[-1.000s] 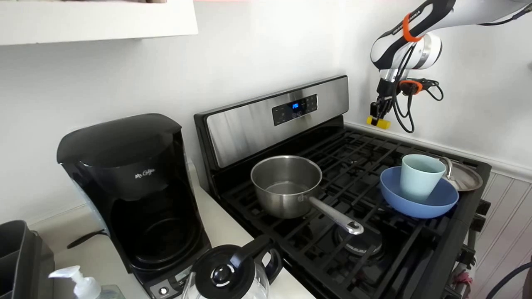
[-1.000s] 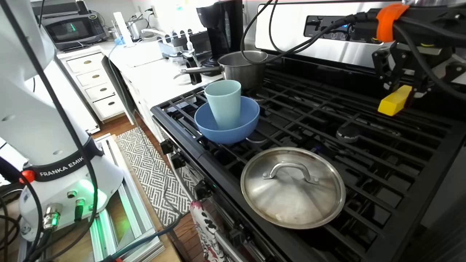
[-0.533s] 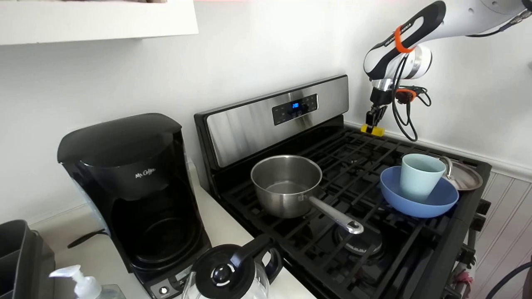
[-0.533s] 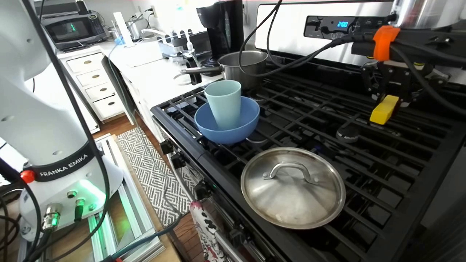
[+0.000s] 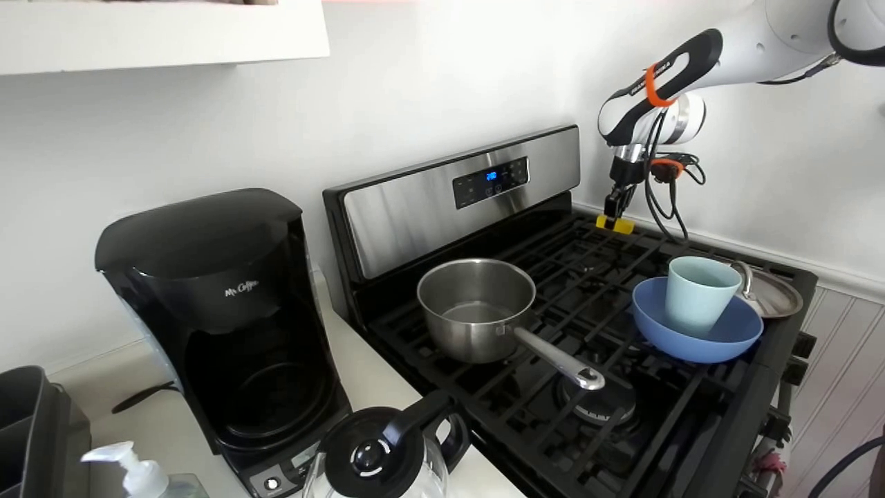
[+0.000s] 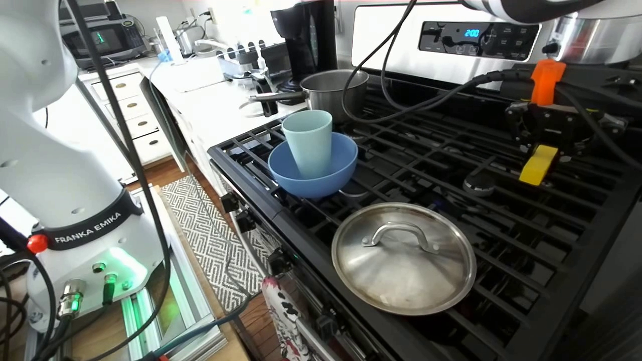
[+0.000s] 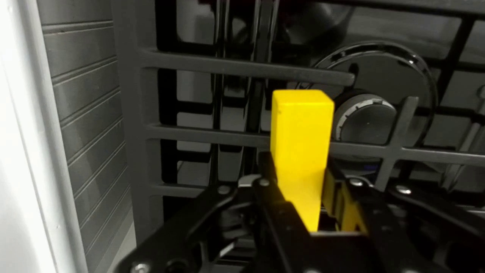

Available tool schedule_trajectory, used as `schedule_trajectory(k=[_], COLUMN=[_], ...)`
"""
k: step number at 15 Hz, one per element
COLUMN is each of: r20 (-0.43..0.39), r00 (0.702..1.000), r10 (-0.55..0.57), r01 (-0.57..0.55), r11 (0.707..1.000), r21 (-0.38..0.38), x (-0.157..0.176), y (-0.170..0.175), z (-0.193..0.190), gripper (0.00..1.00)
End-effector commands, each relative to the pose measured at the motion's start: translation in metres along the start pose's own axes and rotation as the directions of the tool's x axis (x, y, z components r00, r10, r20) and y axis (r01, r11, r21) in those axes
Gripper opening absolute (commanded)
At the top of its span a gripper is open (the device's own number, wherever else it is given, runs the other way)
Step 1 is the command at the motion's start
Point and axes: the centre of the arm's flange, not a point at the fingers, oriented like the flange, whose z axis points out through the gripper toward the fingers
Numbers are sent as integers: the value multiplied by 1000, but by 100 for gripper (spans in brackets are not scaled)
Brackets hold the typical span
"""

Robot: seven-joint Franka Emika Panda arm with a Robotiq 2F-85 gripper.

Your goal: Put the yellow block on the front right plate of the stove

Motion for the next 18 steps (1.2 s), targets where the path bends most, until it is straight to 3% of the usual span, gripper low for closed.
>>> schedule_trajectory(k=[1,5,6,8,13,16,18], r20=[4,4,9,17,5,-41,-74], r00=[1000,1000,1000,1000,1000,999,997], r10=[-18,-21,-23,-25,-16,-13,-14], r01=[18,21,23,24,15,16,17], r11=[1000,999,999,998,998,997,999], r21=[17,33,40,52,62,79,41], x=[28,42,44,46,39,19,5], y=[19,18,17,17,14,-11,-28], z=[7,11,12,14,2,-20,-35], gripper=[8,8,56,62,97,100,100])
